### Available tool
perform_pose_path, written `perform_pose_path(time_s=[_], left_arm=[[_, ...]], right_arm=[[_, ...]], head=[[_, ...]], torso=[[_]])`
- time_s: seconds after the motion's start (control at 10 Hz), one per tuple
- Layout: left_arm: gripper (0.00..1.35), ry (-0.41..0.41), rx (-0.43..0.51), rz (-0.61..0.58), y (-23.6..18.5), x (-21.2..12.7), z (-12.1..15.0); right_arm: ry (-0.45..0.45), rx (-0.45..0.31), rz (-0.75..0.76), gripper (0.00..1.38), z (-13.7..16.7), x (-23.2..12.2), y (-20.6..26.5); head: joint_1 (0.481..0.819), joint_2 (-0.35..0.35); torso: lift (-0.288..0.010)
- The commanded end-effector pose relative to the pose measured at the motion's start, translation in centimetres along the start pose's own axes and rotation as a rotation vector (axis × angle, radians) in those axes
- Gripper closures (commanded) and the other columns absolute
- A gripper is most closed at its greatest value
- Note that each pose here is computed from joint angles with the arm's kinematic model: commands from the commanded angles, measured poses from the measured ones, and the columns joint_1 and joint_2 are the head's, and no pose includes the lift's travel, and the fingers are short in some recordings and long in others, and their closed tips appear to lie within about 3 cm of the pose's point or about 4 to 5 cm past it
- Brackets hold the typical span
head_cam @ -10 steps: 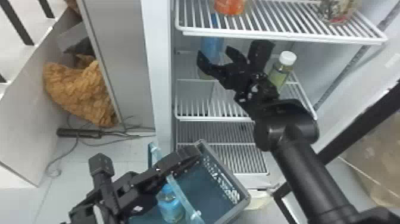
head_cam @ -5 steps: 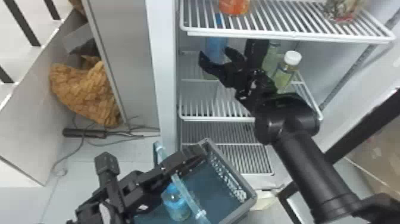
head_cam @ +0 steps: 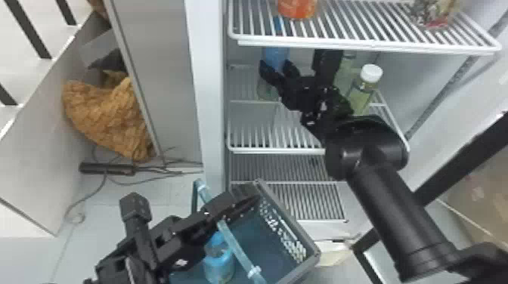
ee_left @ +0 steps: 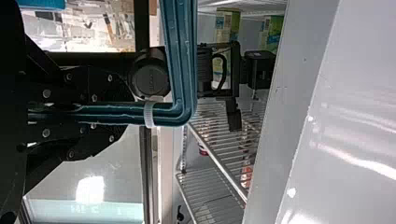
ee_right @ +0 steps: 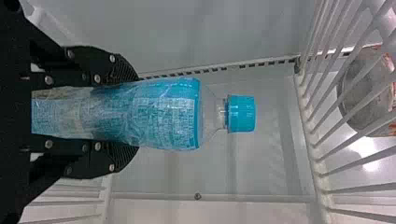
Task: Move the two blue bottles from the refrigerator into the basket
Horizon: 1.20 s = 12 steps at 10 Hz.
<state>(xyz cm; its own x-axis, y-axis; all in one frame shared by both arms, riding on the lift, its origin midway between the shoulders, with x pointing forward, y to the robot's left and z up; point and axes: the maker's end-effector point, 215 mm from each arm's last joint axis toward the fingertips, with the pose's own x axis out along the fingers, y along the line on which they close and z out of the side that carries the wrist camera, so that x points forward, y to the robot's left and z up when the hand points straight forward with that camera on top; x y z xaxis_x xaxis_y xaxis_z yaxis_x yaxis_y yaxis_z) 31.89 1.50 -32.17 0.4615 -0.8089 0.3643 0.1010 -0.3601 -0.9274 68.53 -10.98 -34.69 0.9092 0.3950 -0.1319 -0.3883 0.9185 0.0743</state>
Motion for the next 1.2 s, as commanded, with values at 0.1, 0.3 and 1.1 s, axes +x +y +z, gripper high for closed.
perform_pose_path(time_s=[0.1, 0.3, 1.1], left_arm=[[1.20, 0.005, -0.002, 0.002, 0.1, 0.1, -0.2], [1.20, 0.007, -0.002, 0.001, 0.1, 0.1, -0.3], [1.20, 0.006, -0.005, 0.000, 0.1, 0.1, -0.3]], right_arm=[[-0.016, 0.005, -0.002, 1.27, 0.0, -1.3, -0.3], [-0.038, -0.001, -0.001, 1.27, 0.9, -3.9, -0.2], [-0.058, 0.070, 0.097, 1.27, 2.5, -16.0, 4.6]], head=[[0.695, -0.105], [0.695, -0.117], [0.695, -0.157]], torso=[[-0.220], [-0.220], [-0.220]])
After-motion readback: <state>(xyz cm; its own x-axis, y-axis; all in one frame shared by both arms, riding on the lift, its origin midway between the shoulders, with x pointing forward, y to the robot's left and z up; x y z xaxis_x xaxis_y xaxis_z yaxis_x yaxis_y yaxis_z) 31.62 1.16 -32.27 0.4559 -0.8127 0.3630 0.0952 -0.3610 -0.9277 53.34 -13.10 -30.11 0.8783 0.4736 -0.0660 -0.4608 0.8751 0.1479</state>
